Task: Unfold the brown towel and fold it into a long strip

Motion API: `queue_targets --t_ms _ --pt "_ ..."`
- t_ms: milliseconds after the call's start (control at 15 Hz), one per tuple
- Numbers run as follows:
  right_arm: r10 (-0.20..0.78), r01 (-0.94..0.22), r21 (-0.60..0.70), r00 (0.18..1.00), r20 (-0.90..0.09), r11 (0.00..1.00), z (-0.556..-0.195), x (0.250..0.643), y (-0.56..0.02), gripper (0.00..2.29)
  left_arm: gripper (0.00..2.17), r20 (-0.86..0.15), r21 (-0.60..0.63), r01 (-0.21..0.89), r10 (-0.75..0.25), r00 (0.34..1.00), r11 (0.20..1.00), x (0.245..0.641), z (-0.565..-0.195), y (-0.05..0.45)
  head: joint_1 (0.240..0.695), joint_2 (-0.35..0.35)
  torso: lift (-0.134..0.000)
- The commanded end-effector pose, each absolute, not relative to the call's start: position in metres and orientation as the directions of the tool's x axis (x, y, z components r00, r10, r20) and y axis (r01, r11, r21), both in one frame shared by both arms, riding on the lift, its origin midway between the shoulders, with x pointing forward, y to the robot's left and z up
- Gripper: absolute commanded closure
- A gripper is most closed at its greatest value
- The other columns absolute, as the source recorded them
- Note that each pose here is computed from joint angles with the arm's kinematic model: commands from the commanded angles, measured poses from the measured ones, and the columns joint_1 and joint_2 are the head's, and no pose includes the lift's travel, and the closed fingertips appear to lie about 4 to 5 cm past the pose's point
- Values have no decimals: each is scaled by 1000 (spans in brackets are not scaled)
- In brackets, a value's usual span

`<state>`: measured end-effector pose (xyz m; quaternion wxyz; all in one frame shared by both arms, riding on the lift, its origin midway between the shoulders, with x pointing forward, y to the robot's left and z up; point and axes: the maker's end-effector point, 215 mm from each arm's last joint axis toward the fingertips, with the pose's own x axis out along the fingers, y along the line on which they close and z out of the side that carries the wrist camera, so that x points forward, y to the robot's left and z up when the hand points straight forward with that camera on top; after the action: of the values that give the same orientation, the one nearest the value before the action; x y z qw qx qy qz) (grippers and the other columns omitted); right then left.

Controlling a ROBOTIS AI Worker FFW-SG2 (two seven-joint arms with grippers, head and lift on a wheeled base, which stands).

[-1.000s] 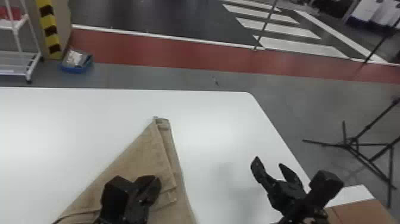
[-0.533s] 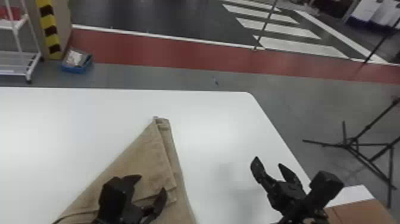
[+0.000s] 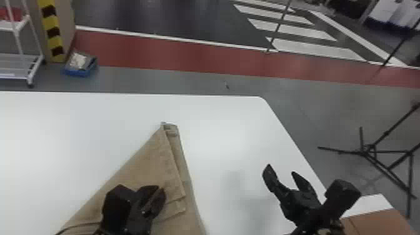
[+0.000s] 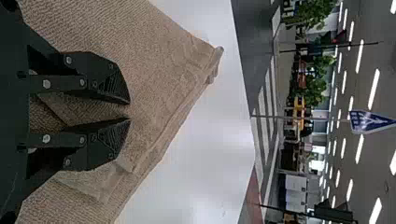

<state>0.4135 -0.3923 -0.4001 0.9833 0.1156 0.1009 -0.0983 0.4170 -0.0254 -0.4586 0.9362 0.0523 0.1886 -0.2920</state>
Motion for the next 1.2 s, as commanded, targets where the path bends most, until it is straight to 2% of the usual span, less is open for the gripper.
queue_targets --t_ms 0,267,333,400,600,733,933,1000,1067,1133 --pt "-171 218 209 960 -222 953 -401 413 -392 181 1062 -379 -12 566 -527 761 824 417 -456 -25 695 -350 -123" --pt "-168 215 211 961 -221 954 -400 415 -391 181 1065 -366 -11 566 -530 765 824 419 -448 -26 695 -350 -123" --pt "-166 214 213 961 -220 953 -400 415 -390 181 1207 -367 -10 565 -528 765 825 420 -448 -26 695 -350 -123" --pt "-168 215 213 961 -220 953 -400 415 -391 181 1474 -367 -8 557 -521 771 830 421 -448 -24 695 -350 -123" --pt "-166 213 213 962 -219 954 -400 415 -390 181 1477 -336 -3 540 -510 792 842 431 -430 -17 695 -350 -123" --pt "-159 206 216 963 -218 954 -399 416 -386 181 1477 -280 5 510 -488 827 860 447 -398 -2 695 -350 -123" --pt "-120 172 229 967 -224 958 -399 419 -367 181 1477 -239 12 411 -396 886 912 475 -376 41 695 -350 -123" --pt "-92 150 237 967 -237 960 -401 420 -356 181 1474 -250 21 377 -361 899 926 484 -379 55 695 -350 -123" --pt "-66 126 244 969 -239 962 -401 421 -346 181 1399 -273 30 359 -338 901 933 486 -390 63 695 -350 -123" --pt "-29 94 251 967 -253 963 -405 421 -332 184 886 -287 42 348 -322 902 937 487 -400 68 695 -350 -123"
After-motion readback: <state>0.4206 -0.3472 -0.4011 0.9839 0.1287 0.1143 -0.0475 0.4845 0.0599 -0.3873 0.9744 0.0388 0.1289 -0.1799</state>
